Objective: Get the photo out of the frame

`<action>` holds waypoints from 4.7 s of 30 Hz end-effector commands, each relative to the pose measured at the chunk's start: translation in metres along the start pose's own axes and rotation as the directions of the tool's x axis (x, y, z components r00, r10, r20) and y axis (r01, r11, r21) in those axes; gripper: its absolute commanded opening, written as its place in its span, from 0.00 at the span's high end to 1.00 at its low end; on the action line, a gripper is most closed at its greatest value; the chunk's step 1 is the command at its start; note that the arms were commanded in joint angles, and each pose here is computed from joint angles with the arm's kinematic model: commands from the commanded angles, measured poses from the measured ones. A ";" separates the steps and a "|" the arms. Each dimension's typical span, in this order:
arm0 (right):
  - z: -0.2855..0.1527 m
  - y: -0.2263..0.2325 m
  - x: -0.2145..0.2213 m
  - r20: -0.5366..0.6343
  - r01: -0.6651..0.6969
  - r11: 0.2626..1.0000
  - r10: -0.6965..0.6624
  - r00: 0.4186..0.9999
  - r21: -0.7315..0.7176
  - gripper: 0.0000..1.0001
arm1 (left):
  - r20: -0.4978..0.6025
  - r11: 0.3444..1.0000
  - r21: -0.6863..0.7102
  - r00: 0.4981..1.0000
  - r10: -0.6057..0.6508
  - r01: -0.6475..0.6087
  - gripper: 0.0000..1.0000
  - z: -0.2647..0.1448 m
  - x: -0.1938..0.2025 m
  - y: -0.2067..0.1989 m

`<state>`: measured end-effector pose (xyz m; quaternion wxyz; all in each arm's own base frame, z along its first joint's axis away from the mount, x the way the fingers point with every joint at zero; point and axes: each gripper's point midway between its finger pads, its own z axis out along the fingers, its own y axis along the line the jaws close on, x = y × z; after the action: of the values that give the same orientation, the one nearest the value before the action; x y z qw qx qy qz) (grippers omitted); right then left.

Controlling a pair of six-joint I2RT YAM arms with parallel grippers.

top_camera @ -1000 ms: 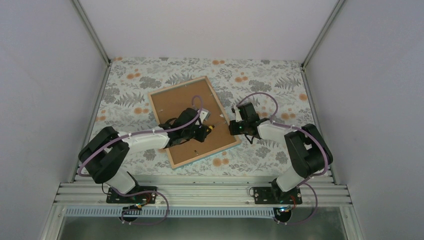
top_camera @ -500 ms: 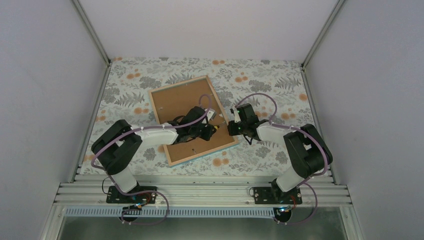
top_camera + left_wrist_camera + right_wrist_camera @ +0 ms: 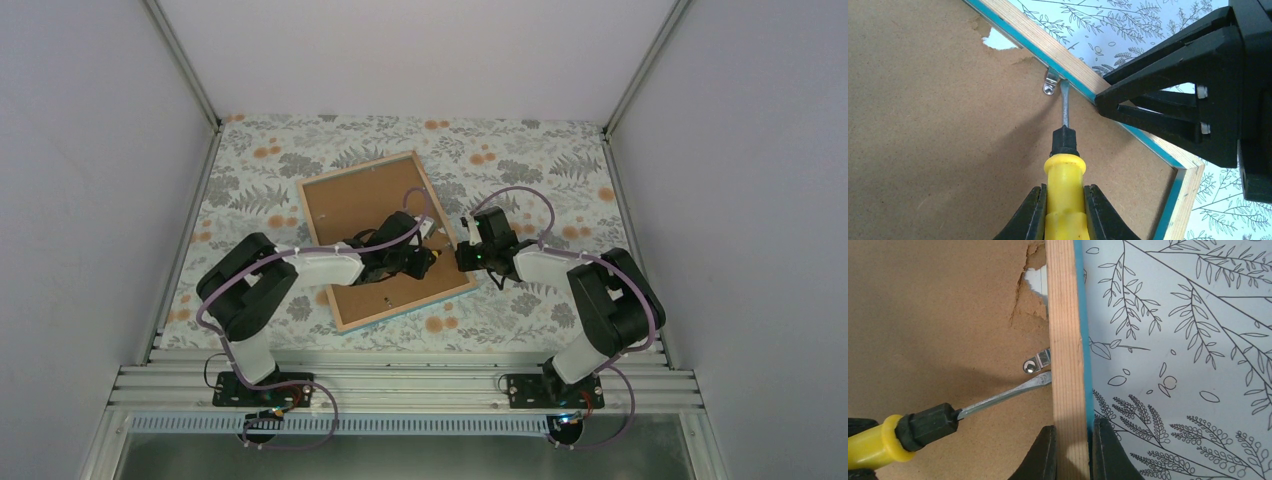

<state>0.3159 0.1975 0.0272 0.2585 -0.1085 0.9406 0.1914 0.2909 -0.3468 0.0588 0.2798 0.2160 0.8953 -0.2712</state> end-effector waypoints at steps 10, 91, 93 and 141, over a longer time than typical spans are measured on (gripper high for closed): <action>0.005 -0.002 0.014 -0.033 -0.032 0.999 0.032 0.999 0.006 0.96 | 0.057 0.989 -0.127 0.996 -0.071 0.078 0.98 -0.007 -0.005 0.023; 0.010 -0.003 0.020 -0.048 -0.033 0.999 0.033 0.998 0.004 0.96 | 0.029 0.992 -0.125 0.999 -0.030 0.034 0.98 -0.010 0.000 -0.002; 0.010 -0.003 0.020 -0.050 -0.033 0.999 0.033 0.998 0.003 0.96 | 0.030 0.992 -0.125 0.999 -0.023 0.027 0.98 -0.011 -0.002 -0.003; 0.007 -0.001 0.020 -0.055 -0.032 0.999 0.032 0.998 0.000 0.96 | 0.008 0.973 -0.223 0.998 0.060 -0.057 0.98 -0.048 -0.001 0.009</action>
<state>0.3142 0.2034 0.0272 0.2601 -0.1091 0.9381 0.2008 0.2784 -0.3212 0.0738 0.2958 0.2164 0.9153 -0.1672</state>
